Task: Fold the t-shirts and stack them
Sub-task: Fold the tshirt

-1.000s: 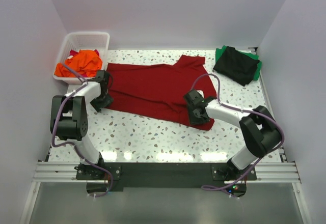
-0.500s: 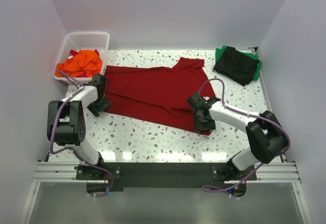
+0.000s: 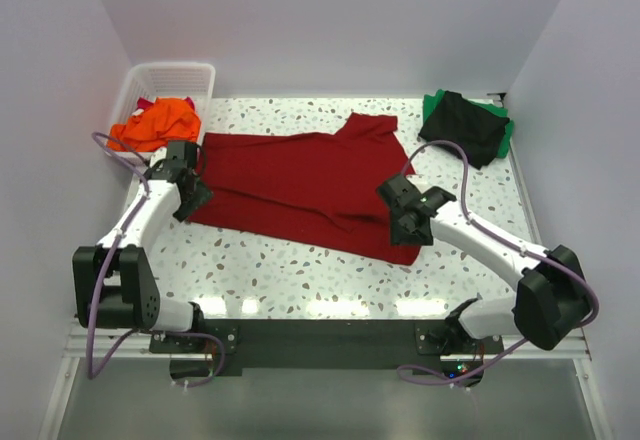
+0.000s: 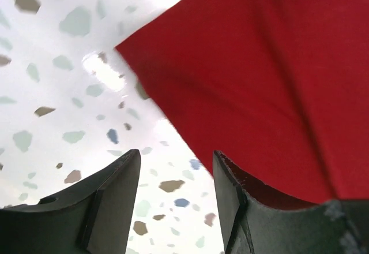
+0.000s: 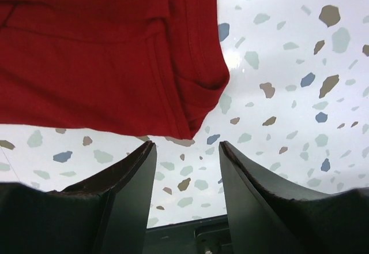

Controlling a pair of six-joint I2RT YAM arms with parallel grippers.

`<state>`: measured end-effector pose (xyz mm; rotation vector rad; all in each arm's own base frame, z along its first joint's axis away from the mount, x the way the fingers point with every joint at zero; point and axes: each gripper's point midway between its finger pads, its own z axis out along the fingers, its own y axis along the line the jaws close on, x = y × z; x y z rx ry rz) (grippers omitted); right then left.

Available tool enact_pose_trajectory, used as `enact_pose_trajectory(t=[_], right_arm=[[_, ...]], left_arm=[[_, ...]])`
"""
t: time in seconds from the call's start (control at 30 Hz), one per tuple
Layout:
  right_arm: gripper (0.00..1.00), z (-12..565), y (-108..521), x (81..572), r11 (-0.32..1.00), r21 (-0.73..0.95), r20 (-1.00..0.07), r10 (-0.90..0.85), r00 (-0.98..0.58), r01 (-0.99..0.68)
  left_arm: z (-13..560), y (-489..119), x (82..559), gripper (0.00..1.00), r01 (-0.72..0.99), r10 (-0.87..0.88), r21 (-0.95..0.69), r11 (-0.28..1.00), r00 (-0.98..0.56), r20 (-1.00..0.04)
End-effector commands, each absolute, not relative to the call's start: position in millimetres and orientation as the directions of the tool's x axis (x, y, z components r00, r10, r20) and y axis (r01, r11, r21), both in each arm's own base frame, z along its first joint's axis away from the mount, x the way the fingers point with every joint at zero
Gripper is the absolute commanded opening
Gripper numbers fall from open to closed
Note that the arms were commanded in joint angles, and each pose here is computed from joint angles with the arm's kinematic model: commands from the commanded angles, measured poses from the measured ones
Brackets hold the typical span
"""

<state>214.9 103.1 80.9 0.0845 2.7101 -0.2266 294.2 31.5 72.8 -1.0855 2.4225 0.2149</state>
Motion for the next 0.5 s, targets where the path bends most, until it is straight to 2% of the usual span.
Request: enact_pose_trajectory(t=[0.0,0.07,0.2,0.47], right_arm=[[0.52,95.6,107.1,238.8,0.979,-0.14,-0.492,0.059,-0.869,0.146],[0.52,97.7,112.5,247.1,0.981,-0.126,-0.509,0.065,-0.858,0.149],[0.52,100.2,122.6,268.2,0.982,-0.102,-0.55,0.075,-0.832,0.156],[0.52,83.4,113.4,299.8,0.967,-0.041,-0.527,0.193,-0.827,0.252]], left_arm=[[117.1,1.8,326.5,0.57,-0.576,-0.557,-0.161,0.801,-0.62,-0.553],[117.3,-21.3,333.8,0.57,-0.499,-0.522,-0.202,0.843,-0.665,-0.533],[109.9,-70.0,343.1,0.49,-0.339,-0.44,-0.284,0.897,-0.747,-0.498],[102.6,-160.6,348.1,0.46,-0.126,-0.337,-0.434,0.892,-0.824,-0.455]])
